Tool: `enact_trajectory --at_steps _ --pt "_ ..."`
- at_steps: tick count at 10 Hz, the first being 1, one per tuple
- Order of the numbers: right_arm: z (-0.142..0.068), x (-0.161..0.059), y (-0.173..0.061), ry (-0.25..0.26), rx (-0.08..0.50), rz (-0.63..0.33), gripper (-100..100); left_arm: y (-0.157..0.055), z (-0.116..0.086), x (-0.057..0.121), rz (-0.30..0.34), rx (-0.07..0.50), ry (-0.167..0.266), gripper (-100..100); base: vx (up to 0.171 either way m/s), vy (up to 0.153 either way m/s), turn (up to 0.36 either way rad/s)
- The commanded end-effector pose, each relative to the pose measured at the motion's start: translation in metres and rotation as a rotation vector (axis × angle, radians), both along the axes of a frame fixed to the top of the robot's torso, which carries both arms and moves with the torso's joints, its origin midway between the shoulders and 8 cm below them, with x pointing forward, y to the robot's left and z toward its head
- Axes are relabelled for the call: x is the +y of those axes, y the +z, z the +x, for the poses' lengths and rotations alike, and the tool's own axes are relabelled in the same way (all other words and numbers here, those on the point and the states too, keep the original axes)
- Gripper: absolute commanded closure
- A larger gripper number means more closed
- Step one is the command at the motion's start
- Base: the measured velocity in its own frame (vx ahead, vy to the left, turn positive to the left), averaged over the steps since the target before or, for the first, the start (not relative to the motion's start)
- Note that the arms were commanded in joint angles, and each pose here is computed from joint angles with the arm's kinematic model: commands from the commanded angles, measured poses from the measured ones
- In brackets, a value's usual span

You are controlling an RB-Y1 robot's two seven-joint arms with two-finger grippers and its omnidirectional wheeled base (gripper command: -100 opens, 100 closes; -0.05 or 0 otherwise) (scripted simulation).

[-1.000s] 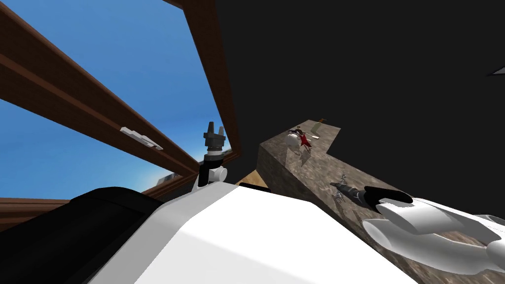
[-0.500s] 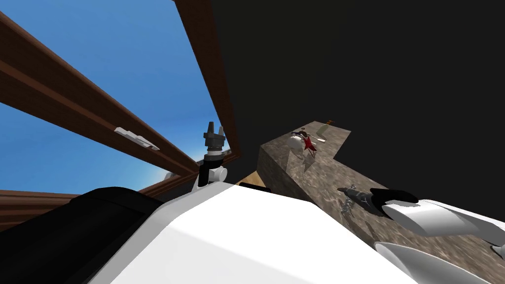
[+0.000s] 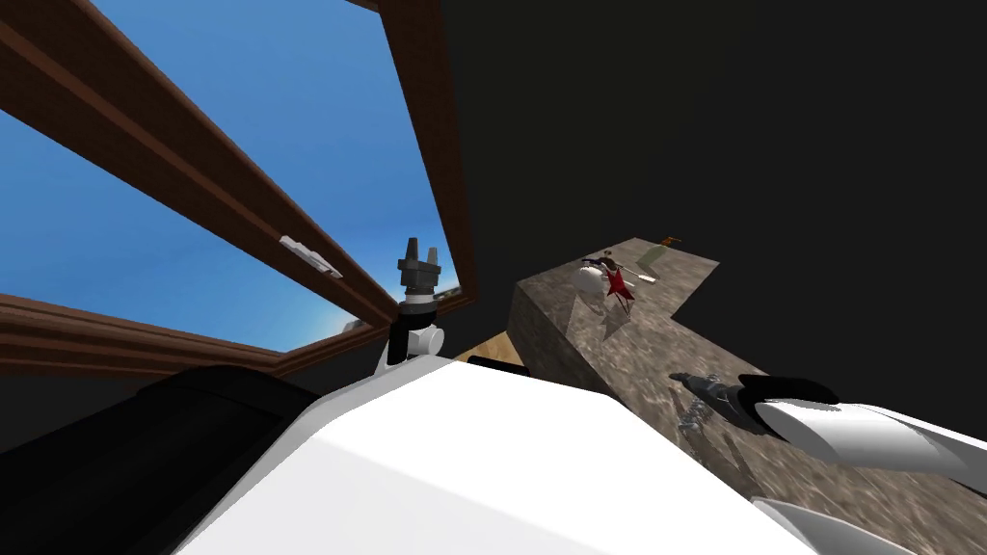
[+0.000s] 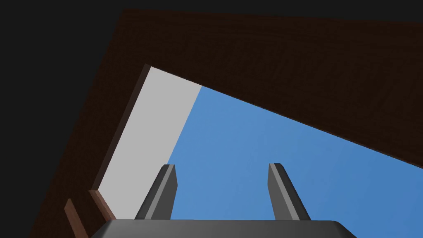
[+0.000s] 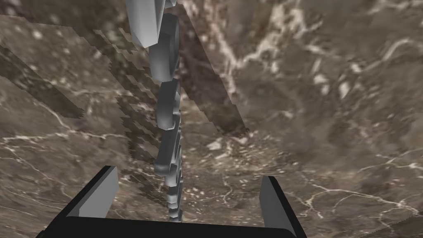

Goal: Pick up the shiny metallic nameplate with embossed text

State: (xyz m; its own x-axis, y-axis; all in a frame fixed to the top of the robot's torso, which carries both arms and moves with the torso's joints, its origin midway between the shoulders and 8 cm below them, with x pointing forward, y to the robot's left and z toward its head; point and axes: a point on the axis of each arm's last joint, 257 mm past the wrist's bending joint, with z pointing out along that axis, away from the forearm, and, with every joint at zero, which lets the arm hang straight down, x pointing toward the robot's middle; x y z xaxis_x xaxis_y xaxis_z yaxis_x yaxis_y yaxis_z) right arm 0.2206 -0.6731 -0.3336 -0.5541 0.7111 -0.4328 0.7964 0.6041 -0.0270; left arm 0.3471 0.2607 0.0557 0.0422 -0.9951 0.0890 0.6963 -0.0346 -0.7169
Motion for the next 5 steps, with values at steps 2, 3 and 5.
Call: enact_trajectory --at_steps 2,3,5 --pt "-0.013 -0.017 -0.002 -0.053 0.003 -0.001 -100 0.0 0.0 0.0 0.0 0.0 0.0 0 -0.109 0.009 0.212" --pt "-0.022 -0.027 -0.005 -0.083 0.006 0.001 -100 0.0 0.0 0.0 0.0 0.0 0.0 0 -0.092 0.019 0.268" --pt "-0.031 -0.037 -0.008 -0.121 0.007 0.004 -100 0.0 0.0 0.0 0.0 0.0 0.0 0 -0.088 0.019 0.19"
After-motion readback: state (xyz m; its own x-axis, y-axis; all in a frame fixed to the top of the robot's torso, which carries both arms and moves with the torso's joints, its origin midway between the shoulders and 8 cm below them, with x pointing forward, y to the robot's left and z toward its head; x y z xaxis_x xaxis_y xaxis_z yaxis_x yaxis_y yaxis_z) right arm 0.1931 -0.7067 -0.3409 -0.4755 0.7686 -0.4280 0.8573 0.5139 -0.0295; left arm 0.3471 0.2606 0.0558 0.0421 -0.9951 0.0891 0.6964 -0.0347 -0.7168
